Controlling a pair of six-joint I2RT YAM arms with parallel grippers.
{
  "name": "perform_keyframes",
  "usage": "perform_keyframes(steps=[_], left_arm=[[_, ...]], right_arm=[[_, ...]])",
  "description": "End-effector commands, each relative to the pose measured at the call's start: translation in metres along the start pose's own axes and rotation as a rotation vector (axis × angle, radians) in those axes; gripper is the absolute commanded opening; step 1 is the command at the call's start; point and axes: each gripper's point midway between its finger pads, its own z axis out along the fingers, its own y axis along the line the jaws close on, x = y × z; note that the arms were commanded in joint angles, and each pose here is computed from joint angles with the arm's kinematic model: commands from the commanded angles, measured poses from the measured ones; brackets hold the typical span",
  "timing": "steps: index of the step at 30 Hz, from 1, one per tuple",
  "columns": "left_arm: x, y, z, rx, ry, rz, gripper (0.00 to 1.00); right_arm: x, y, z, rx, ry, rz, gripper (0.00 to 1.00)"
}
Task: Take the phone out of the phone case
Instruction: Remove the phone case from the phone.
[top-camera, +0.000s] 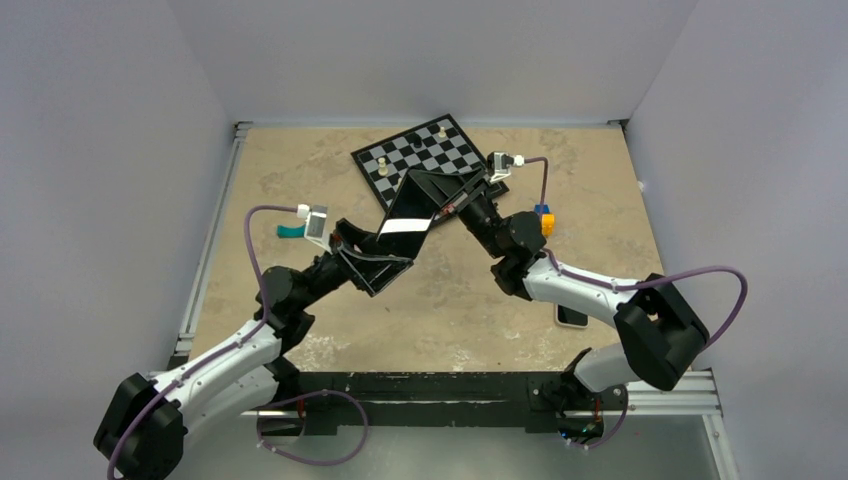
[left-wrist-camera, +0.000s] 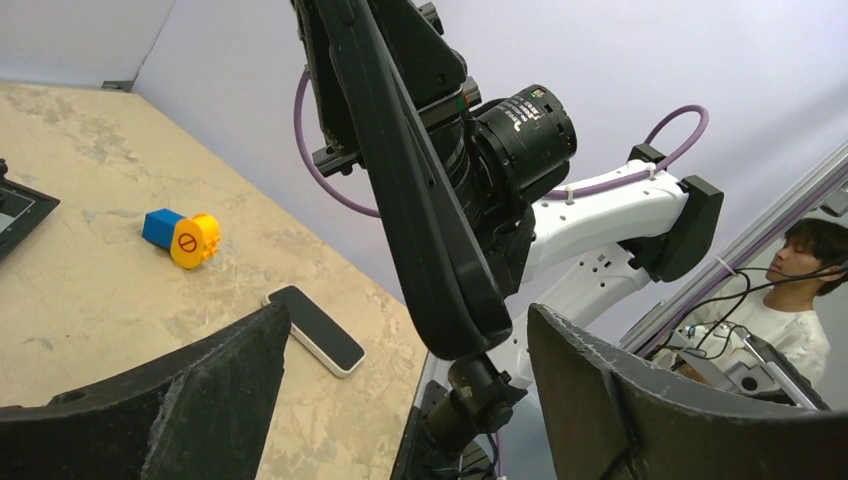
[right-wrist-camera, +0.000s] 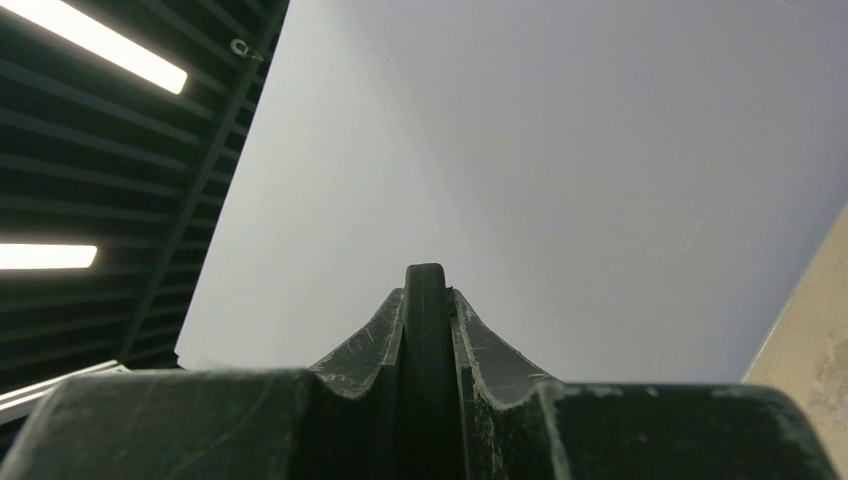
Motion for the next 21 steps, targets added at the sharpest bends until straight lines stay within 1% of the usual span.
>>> perform_keyframes(steps=[1, 3, 6, 7, 10, 11, 13, 14, 16, 17, 18, 20, 21], left_arm=[[-0.024, -0.014, 0.008, 0.038, -0.071, 0.053, 0.88], [-0.027, -0.012, 0.013, 0.026, -0.072, 0.041, 0.80], [-0.026, -0.008, 0.020, 0.006, -0.038, 0.022, 0.56], [-0.024, -0.006, 0.020, -0.001, -0.036, 0.018, 0.45], [-0.022, 0.001, 0.013, -0.034, -0.042, 0.023, 0.26], [-0.021, 0.002, 0.010, -0.044, -0.043, 0.029, 0.20], [-0.019, 0.004, 0.004, -0.059, -0.034, 0.044, 0.03], [-0.018, 0.004, 0.001, -0.070, -0.025, 0.047, 0.00], [-0.013, 0.005, -0.003, -0.083, 0.002, 0.050, 0.00], [-0.011, 0.005, -0.005, -0.080, 0.015, 0.051, 0.00], [-0.010, 0.004, -0.006, -0.076, 0.025, 0.049, 0.00], [-0.007, -0.001, -0.008, -0.056, 0.046, 0.043, 0.00], [-0.006, -0.004, -0.008, -0.044, 0.057, 0.043, 0.00]], right_arm=[[0.000, 0.051, 0.001, -0.135, 0.002, -0.004, 0.00], [0.002, 0.054, -0.001, -0.145, 0.001, 0.000, 0.00], [0.007, 0.058, -0.001, -0.149, 0.019, -0.005, 0.00], [0.010, 0.059, -0.001, -0.147, 0.032, -0.013, 0.00], [0.024, 0.062, -0.011, -0.145, 0.129, -0.081, 0.00], [0.028, 0.059, -0.016, -0.124, 0.170, -0.122, 0.00], [0.037, 0.051, -0.024, -0.077, 0.275, -0.234, 0.00], [0.040, 0.051, -0.029, -0.051, 0.312, -0.299, 0.00], [0.041, 0.032, -0.033, 0.073, 0.389, -0.405, 0.00], [0.043, 0.030, -0.036, 0.093, 0.447, -0.448, 0.00], [0.047, 0.031, -0.039, 0.088, 0.520, -0.487, 0.02], [0.057, 0.035, -0.049, 0.047, 0.651, -0.501, 0.08], [0.060, 0.036, -0.054, 0.038, 0.707, -0.507, 0.09]])
